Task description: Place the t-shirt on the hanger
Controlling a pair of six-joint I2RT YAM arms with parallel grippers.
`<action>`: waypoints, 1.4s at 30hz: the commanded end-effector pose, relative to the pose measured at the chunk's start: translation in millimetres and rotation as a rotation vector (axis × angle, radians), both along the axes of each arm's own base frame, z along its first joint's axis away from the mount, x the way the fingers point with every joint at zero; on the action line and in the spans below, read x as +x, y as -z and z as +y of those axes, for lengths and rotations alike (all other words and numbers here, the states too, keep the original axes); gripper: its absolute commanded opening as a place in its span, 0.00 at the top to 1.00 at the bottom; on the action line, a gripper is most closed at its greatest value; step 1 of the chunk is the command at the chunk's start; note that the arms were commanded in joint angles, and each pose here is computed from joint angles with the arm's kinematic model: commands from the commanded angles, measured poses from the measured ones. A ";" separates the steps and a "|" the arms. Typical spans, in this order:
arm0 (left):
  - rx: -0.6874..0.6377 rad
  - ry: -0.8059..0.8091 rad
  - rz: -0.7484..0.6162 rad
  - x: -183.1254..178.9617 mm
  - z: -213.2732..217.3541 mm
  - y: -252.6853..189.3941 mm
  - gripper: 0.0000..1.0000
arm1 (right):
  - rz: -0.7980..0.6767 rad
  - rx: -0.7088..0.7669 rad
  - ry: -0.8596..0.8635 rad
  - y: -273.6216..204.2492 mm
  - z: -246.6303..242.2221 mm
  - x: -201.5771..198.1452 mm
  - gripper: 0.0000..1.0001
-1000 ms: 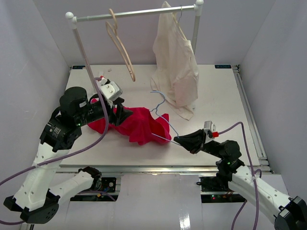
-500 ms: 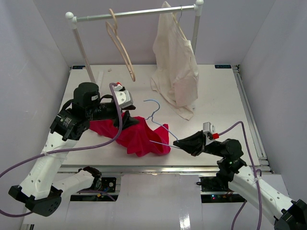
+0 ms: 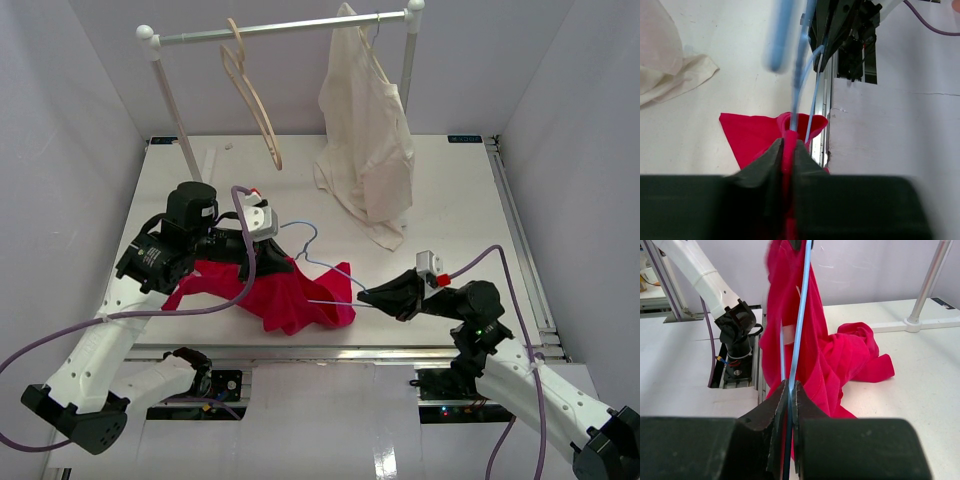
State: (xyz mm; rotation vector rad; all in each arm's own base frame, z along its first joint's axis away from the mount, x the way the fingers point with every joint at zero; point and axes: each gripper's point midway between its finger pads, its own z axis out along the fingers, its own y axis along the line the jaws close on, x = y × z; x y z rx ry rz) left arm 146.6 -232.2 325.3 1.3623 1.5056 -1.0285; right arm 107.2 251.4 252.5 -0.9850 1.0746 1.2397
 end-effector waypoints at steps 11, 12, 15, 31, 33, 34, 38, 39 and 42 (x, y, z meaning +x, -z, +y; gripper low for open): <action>0.001 -0.021 0.139 -4.7 -5.5 -0.6 1.00 | -0.232 0.088 0.034 -64.2 -5.5 -1.1 0.92; 0.009 -0.024 0.160 -3.7 -6.3 1.9 1.00 | -0.236 0.088 0.036 -65.2 -6.4 -2.0 0.92; 0.021 -0.037 0.187 -1.1 -7.1 7.3 1.00 | -0.237 0.082 0.064 -67.1 -8.7 0.8 0.91; -0.148 -0.541 0.132 52.3 19.2 -11.9 1.00 | 0.302 0.019 0.497 -36.8 -29.5 81.1 0.30; -0.185 -0.549 0.125 52.2 19.4 -16.5 1.00 | 0.365 -0.003 0.496 -30.6 -25.8 83.6 0.31; -0.205 -0.546 0.124 50.9 18.7 -18.3 1.00 | 0.387 -0.013 0.482 -27.4 -22.3 83.4 0.32; -0.238 -0.524 0.124 47.7 15.7 -13.2 1.00 | 0.429 -0.029 0.439 -18.8 -8.7 83.4 0.35; -0.241 -0.531 0.122 49.0 16.2 -11.1 1.00 | 0.431 -0.021 0.439 -19.7 -6.7 84.2 0.35; -0.227 -0.580 0.127 55.3 20.7 4.0 1.00 | 0.447 -0.036 0.423 -14.6 6.1 81.5 0.35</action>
